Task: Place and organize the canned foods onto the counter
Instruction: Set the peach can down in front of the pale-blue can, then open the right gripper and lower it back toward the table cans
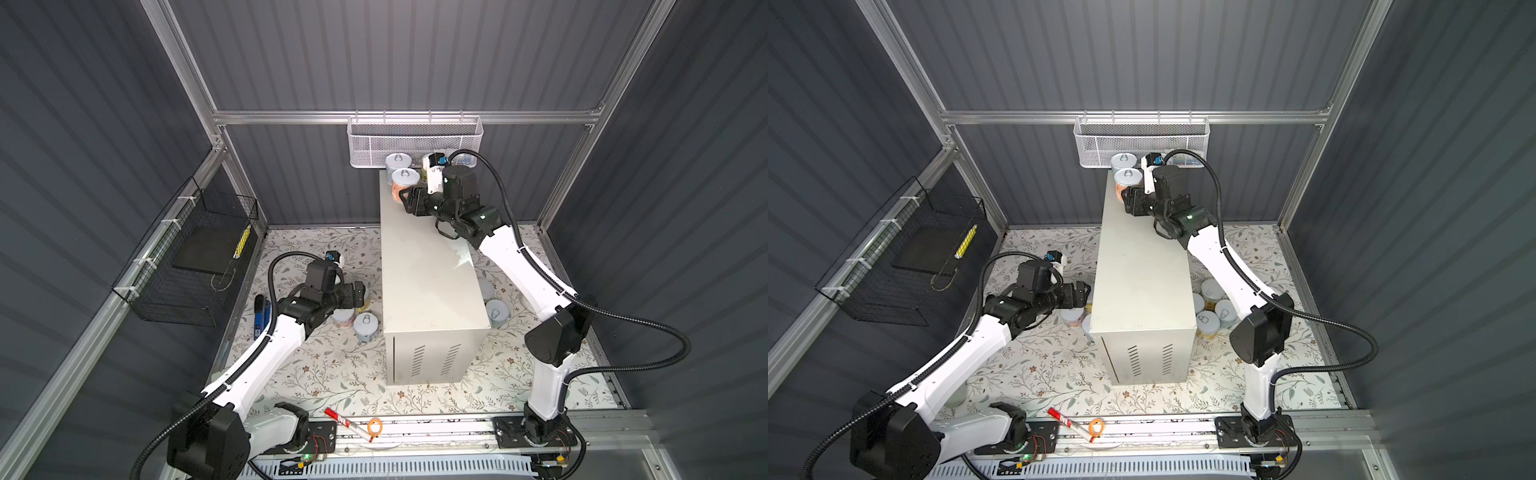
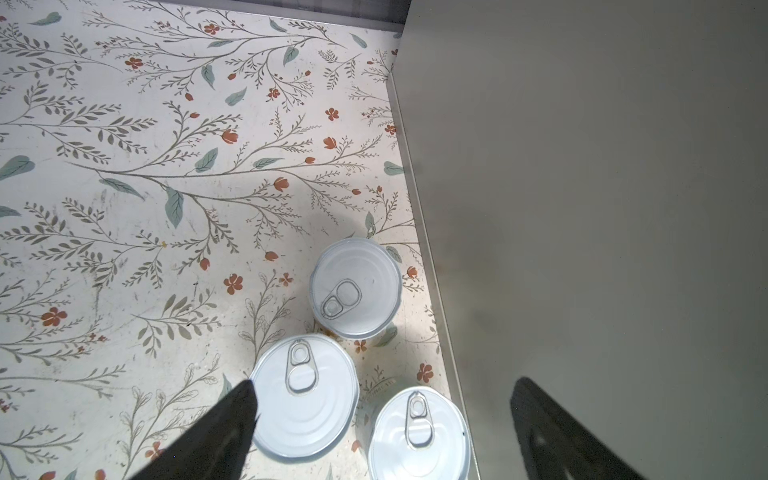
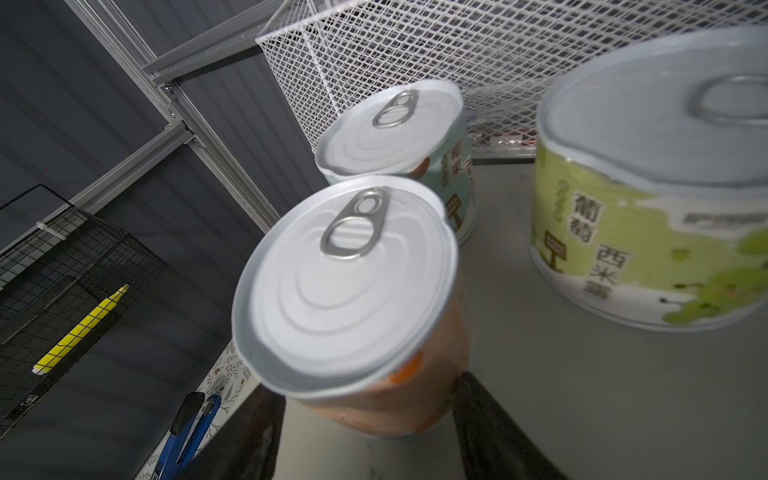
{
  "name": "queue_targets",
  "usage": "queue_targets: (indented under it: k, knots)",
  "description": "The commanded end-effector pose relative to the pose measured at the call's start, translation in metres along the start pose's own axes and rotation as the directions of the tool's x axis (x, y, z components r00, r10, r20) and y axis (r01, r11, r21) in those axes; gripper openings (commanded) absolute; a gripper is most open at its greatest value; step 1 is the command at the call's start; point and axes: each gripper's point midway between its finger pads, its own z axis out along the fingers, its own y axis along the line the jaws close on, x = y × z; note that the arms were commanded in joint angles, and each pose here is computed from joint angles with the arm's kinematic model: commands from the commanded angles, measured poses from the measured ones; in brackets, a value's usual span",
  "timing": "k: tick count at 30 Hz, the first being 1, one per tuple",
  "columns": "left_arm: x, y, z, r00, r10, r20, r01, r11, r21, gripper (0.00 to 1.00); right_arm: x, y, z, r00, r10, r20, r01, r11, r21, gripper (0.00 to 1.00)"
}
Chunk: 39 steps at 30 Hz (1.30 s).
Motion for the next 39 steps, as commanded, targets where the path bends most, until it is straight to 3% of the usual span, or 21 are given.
queue_targets:
  k: [1, 7, 14, 17, 19, 23, 27, 29, 32, 39]
  knots:
    - [0.006, 0.002, 0.003, 1.000, 0.015, -0.018, -0.015, 1.000, 0.006, 0.96, 0.002, 0.003, -0.004, 1.000, 0.022, -0.012, -0.022, 1.000, -0.015, 0.66]
    - [0.006, 0.006, 0.005, 1.000, -0.004, -0.016, 0.004, 1.000, -0.018, 0.99, -0.015, 0.006, -0.039, 0.999, -0.012, 0.033, 0.012, 1.000, -0.001, 0.67]
    - [-0.002, 0.012, 0.002, 0.996, -0.043, 0.078, 0.046, 0.998, -0.035, 1.00, -0.046, 0.010, -0.137, 0.996, -0.038, 0.077, 0.033, 0.997, 0.066, 0.73]
    - [-0.009, 0.012, -0.006, 0.985, -0.084, 0.148, 0.088, 0.996, -0.017, 0.99, -0.041, -0.001, -0.182, 0.984, -0.095, 0.147, 0.078, 0.990, 0.117, 0.73]
    - [-0.009, 0.011, -0.007, 0.983, -0.117, 0.140, 0.120, 0.993, -0.011, 1.00, -0.037, -0.025, -0.219, 0.971, -0.084, 0.225, 0.033, 0.975, 0.221, 0.71]
    - [0.000, 0.005, -0.004, 0.993, -0.118, 0.032, 0.118, 0.993, -0.002, 1.00, -0.007, -0.067, -0.281, 0.970, -0.027, 0.241, -0.061, 0.935, 0.351, 0.74]
    - [0.013, -0.007, -0.004, 0.998, -0.069, 0.006, 0.068, 0.994, 0.081, 0.99, 0.041, -0.096, -0.311, 0.981, 0.036, 0.192, -0.117, 0.897, 0.427, 0.88]
    - [0.021, -0.011, -0.002, 0.998, -0.062, -0.031, 0.065, 0.993, 0.103, 0.99, 0.072, -0.113, -0.312, 0.989, 0.071, 0.129, -0.125, 0.867, 0.482, 0.95]
    - [0.029, -0.013, -0.001, 0.996, -0.059, -0.061, 0.065, 0.992, 0.113, 0.99, 0.115, -0.129, -0.303, 0.987, 0.155, 0.035, -0.151, 0.846, 0.512, 0.98]
    - [0.028, -0.017, -0.003, 0.997, -0.070, -0.038, 0.075, 0.988, 0.132, 0.99, 0.196, -0.157, -0.272, 0.946, 0.319, -0.060, -0.234, 0.798, 0.556, 0.93]
